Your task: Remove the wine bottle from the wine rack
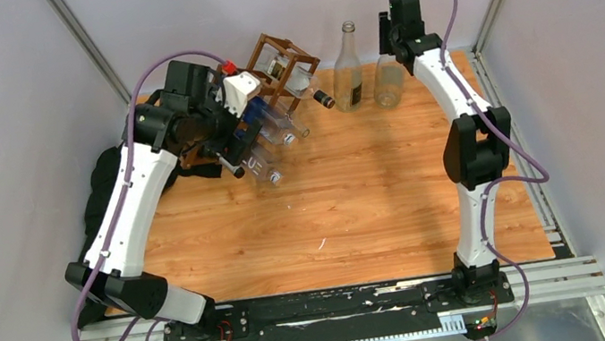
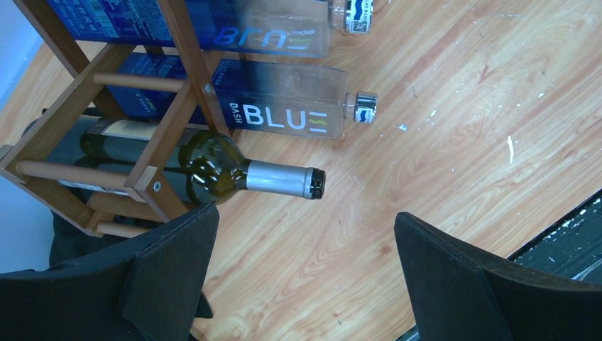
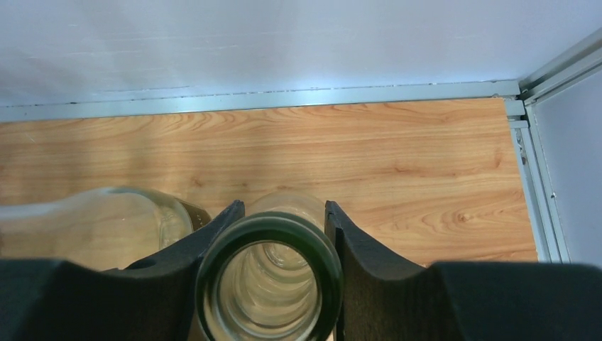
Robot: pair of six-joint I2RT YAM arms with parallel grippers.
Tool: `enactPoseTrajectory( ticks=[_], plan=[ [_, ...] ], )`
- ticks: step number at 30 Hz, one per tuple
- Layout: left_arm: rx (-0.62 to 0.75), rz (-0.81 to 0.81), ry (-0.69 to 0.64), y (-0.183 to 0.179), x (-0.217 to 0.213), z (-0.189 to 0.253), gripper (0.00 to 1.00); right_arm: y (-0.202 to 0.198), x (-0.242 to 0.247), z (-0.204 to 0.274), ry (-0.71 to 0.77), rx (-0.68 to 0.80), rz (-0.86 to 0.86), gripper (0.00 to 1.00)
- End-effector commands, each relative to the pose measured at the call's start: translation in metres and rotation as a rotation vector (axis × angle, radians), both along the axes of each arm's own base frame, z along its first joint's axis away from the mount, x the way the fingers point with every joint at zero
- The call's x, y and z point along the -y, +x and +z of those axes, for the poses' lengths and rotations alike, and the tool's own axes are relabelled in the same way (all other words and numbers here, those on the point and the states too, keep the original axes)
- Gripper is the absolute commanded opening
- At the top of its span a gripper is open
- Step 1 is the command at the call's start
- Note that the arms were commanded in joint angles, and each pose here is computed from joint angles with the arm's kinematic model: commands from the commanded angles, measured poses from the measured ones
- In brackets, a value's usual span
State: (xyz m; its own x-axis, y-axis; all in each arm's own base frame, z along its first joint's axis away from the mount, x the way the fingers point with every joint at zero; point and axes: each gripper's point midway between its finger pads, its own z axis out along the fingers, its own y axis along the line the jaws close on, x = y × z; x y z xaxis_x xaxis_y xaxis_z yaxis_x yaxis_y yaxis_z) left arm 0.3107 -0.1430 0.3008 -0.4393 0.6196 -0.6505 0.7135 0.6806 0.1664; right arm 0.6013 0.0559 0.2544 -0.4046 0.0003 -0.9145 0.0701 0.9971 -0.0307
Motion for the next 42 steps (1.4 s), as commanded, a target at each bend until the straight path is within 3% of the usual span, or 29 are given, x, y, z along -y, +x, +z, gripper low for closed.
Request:
enactPoseTrajectory(
  ticks=[1,3,4,5,7,8,11,17,19,23,32,37,42],
  plan=[
    [-0.024,0.011,0.012,-0.001,-0.007,-0.007,1.00,0.012,-0.001,0.071,0.003,0.208,-0.020,0.00],
    [-0.026,0.023,0.004,-0.001,-0.011,-0.006,1.00,0.012,-0.002,0.068,0.000,0.199,-0.015,0.06],
    [-0.027,0.028,0.000,-0.001,-0.012,-0.005,1.00,0.012,-0.003,0.066,0.000,0.195,-0.012,0.16],
    [-0.027,0.032,-0.003,-0.001,-0.014,-0.005,1.00,0.011,-0.004,0.065,0.001,0.190,-0.008,0.29],
    [-0.030,0.049,-0.012,-0.001,-0.021,-0.005,1.00,0.008,-0.004,0.065,0.010,0.178,-0.009,0.67],
    [-0.030,0.062,-0.015,0.000,-0.025,-0.005,1.00,0.005,-0.005,0.067,0.021,0.174,-0.011,0.76],
    [-0.025,0.106,-0.023,0.002,-0.038,-0.003,1.00,-0.009,-0.005,0.081,0.068,0.172,-0.020,0.89],
    [0.003,0.168,-0.021,-0.004,-0.052,0.005,1.00,-0.073,-0.004,0.114,0.196,0.136,-0.063,0.94],
    [0.015,0.185,-0.019,-0.007,-0.056,0.008,1.00,-0.098,-0.011,0.106,0.241,0.098,-0.051,0.95],
    [0.038,0.212,-0.030,-0.013,-0.061,0.015,1.00,-0.163,-0.043,0.114,0.321,0.112,0.059,0.95],
    [0.050,0.263,0.008,-0.022,-0.077,0.011,1.00,-0.267,-0.193,0.098,0.369,0.029,0.504,0.96],
    [-0.040,0.250,0.068,-0.032,-0.083,-0.027,1.00,-0.297,-0.267,0.085,0.425,-0.050,0.707,0.95],
    [-0.023,0.243,0.064,-0.029,-0.088,-0.023,1.00,-0.304,-0.335,0.061,0.437,-0.159,0.865,0.96]
  ],
)
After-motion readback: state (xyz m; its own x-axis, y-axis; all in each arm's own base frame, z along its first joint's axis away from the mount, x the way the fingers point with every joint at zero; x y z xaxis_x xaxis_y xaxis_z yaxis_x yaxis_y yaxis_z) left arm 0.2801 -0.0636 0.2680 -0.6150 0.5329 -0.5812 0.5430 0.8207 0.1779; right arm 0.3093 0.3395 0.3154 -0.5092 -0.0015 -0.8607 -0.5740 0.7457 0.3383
